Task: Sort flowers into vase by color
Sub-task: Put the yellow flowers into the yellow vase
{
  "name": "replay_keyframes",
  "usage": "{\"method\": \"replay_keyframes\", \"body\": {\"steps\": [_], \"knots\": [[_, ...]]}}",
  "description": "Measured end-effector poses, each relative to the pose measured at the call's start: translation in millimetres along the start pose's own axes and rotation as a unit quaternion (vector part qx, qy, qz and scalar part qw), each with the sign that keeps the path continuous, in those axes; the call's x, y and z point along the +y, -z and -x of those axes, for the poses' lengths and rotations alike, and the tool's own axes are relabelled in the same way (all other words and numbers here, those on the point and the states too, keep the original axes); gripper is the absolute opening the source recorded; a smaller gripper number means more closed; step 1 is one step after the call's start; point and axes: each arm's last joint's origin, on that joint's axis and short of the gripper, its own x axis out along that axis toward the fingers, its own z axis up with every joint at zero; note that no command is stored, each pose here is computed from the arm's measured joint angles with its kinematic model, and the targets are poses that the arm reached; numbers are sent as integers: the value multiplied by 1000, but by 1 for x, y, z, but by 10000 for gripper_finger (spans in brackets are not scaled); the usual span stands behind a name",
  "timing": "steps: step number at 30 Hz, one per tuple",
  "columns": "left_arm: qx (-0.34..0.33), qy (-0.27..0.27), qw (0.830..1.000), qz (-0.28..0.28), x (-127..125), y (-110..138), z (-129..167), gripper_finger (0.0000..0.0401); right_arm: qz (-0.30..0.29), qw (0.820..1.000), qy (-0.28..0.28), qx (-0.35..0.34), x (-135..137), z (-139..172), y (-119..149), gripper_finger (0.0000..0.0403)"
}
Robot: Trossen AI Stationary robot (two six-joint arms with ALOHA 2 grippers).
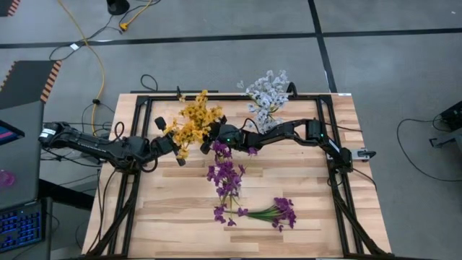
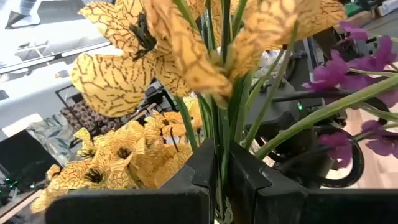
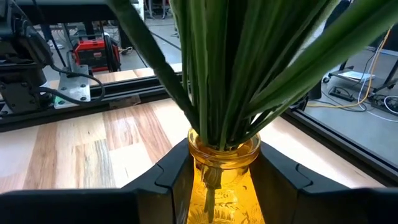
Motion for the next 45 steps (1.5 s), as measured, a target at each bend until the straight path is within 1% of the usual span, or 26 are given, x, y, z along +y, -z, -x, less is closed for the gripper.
{"method": "replay_keyframes", "body": {"steps": [6,9,15,18,21,27,31,35,39,45], "knots": [[15,4,1000,-11,-2,3,0,11,0,1000,1,0,0,0,0,169],[22,-8,1000,-7,-1,3,0,11,0,1000,1,0,0,0,0,169],[-11,-17,1000,18,2,-4,1,11,2,1000,1,0,0,0,0,169],[-10,-32,999,19,3,-6,4,11,2,1000,0,0,0,0,0,169],[-16,-45,998,33,6,-10,9,11,2,1000,0,0,0,0,0,169],[-49,-50,995,78,18,-21,25,11,2,1000,0,0,0,0,0,169],[-52,-63,992,100,26,-26,38,11,1,1000,0,0,0,0,0,169],[-33,-72,990,115,32,-24,49,11,0,1000,0,0,0,0,0,169],[-39,-74,986,143,42,-23,58,11,0,1000,0,0,0,0,0,169],[-43,-110,977,178,57,-22,65,11,0,1000,0,0,0,0,0,169]]}}
